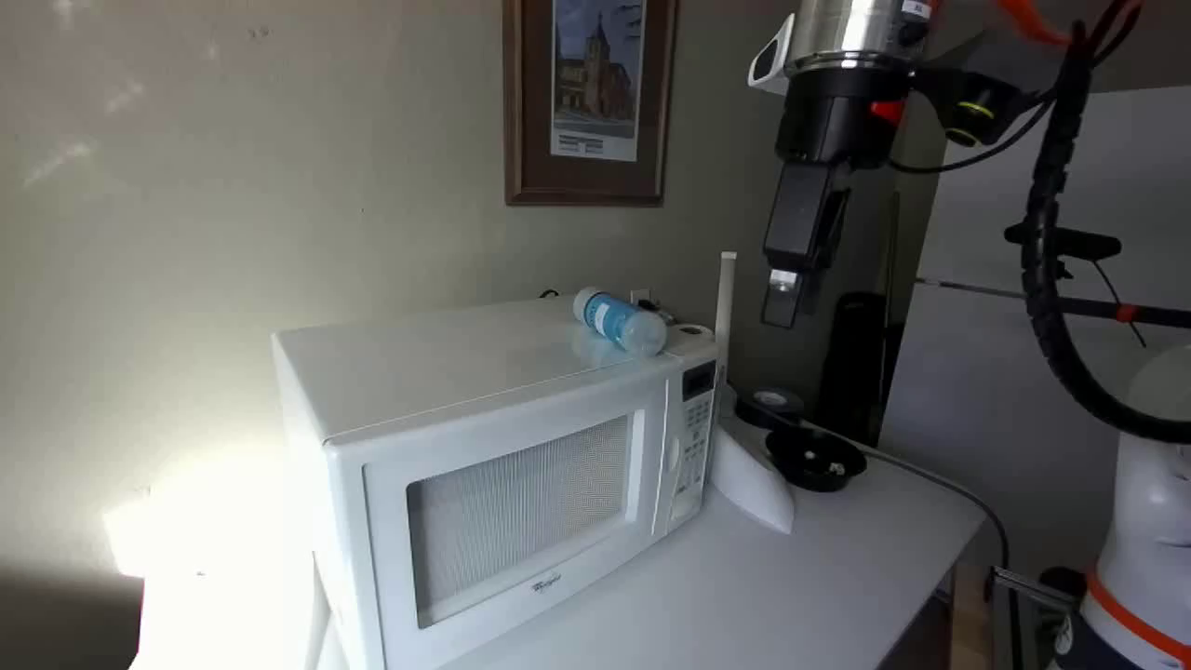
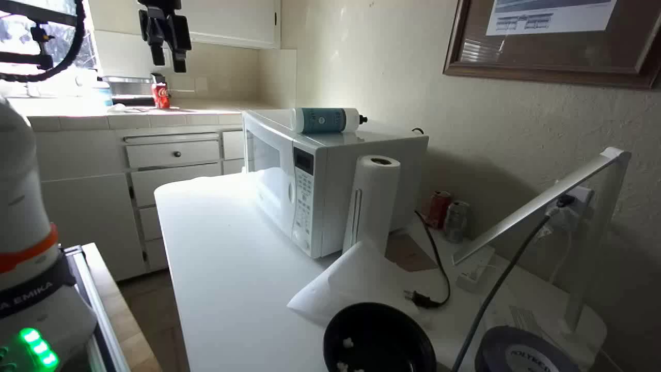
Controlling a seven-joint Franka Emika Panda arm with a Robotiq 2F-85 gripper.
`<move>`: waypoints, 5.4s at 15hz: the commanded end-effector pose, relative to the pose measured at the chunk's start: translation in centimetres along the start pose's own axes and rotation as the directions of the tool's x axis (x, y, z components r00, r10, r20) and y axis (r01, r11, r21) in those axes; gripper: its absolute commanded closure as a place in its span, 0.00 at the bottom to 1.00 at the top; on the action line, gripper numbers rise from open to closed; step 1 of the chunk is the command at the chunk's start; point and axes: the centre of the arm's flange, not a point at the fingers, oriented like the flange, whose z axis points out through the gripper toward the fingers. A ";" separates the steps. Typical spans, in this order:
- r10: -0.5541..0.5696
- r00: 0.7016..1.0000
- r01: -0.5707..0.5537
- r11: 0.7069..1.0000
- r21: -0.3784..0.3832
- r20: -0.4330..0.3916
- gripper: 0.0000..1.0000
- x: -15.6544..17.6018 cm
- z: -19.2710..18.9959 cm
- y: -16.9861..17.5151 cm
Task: Put the bottle on the microwave upright
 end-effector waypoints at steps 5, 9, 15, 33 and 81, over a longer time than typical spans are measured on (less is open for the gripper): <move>0.000 1.000 0.000 1.000 0.000 0.000 0.00 0.0 0.0 0.0; 0.000 1.000 0.000 1.000 0.000 0.000 0.00 0.0 0.0 0.0; 0.049 0.998 -0.051 0.998 -0.039 -0.047 0.00 4.0 -0.9 2.7; 0.203 0.947 -0.246 0.957 -0.154 -0.250 0.00 16.8 -2.1 15.0; 0.394 0.917 -0.399 0.913 -0.085 -0.061 0.00 30.6 7.8 23.0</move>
